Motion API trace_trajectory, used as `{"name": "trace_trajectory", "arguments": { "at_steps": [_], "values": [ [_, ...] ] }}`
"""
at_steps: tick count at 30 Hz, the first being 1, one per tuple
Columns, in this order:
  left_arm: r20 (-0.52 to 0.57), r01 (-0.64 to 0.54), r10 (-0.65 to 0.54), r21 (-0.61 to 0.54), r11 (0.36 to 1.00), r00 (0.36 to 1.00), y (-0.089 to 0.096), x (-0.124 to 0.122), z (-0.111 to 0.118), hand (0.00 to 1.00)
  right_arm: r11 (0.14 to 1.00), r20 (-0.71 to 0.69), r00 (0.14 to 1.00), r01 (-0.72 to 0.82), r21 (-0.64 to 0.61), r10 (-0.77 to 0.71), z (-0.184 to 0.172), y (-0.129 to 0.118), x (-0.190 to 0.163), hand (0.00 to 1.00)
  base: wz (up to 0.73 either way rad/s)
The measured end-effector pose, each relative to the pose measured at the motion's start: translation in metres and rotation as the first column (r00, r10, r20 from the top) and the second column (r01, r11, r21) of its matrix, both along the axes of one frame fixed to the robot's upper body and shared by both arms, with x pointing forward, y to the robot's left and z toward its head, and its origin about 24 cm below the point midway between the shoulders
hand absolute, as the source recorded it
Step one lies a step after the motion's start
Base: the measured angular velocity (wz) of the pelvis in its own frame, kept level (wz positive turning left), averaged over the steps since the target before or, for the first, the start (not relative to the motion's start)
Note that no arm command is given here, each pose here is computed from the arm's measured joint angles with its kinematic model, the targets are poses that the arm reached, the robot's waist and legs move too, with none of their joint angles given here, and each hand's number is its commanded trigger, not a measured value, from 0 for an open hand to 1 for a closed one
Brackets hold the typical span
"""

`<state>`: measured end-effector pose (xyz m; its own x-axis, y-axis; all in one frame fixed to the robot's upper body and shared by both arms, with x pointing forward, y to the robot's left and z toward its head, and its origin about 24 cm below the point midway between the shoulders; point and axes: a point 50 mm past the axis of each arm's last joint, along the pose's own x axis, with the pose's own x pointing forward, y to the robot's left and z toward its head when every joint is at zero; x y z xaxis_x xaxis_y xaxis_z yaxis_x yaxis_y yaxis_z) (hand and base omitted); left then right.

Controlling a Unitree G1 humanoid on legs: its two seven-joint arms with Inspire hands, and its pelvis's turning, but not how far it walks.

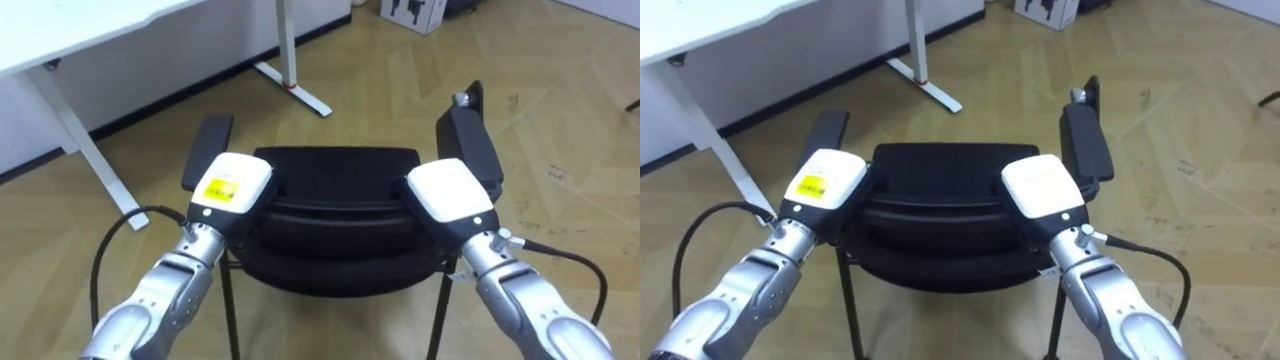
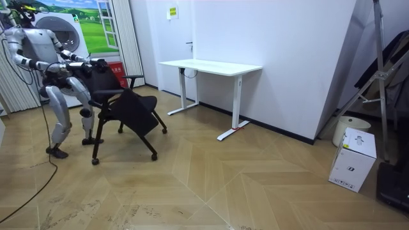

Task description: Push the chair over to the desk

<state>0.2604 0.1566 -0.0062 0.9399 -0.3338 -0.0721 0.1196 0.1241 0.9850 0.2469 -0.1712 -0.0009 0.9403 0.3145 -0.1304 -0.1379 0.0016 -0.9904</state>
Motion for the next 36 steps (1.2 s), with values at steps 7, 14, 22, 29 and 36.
{"name": "trace_trajectory", "arguments": {
  "at_steps": [7, 14, 22, 29, 36],
  "values": [
    [0.017, 0.006, -0.006, 0.001, 1.0, 1.0, 0.003, 0.0, 0.001, 1.0, 1.0, -0.005, 1.0, -0.002, 0.008, 0.002, 0.0, 0.002, -0.001, 1.0, 0.03],
    [0.023, 0.009, -0.009, 0.006, 1.0, 1.0, 0.007, -0.004, -0.001, 1.0, 1.0, -0.026, 0.999, -0.019, 0.025, 0.02, -0.002, 0.003, -0.004, 1.0, 0.34],
    [0.024, 0.0, 0.0, 0.001, 1.0, 1.0, 0.009, -0.002, 0.002, 1.0, 0.999, -0.048, 0.999, -0.024, 0.031, 0.026, 0.001, 0.004, -0.001, 1.0, 0.22],
    [0.022, -0.007, 0.007, 0.001, 1.0, 1.0, 0.008, -0.005, 0.002, 1.0, 0.999, -0.055, 0.998, -0.02, 0.04, 0.022, -0.001, 0.004, -0.001, 1.0, 0.24],
    [0.08, 0.003, -0.003, -0.002, 1.0, 0.997, 0.0, -0.005, 0.006, 1.0, 0.999, -0.019, 1.0, -0.016, 0.03, 0.017, 0.003, -0.005, -0.001, 1.0, 0.17]
  ]
}}
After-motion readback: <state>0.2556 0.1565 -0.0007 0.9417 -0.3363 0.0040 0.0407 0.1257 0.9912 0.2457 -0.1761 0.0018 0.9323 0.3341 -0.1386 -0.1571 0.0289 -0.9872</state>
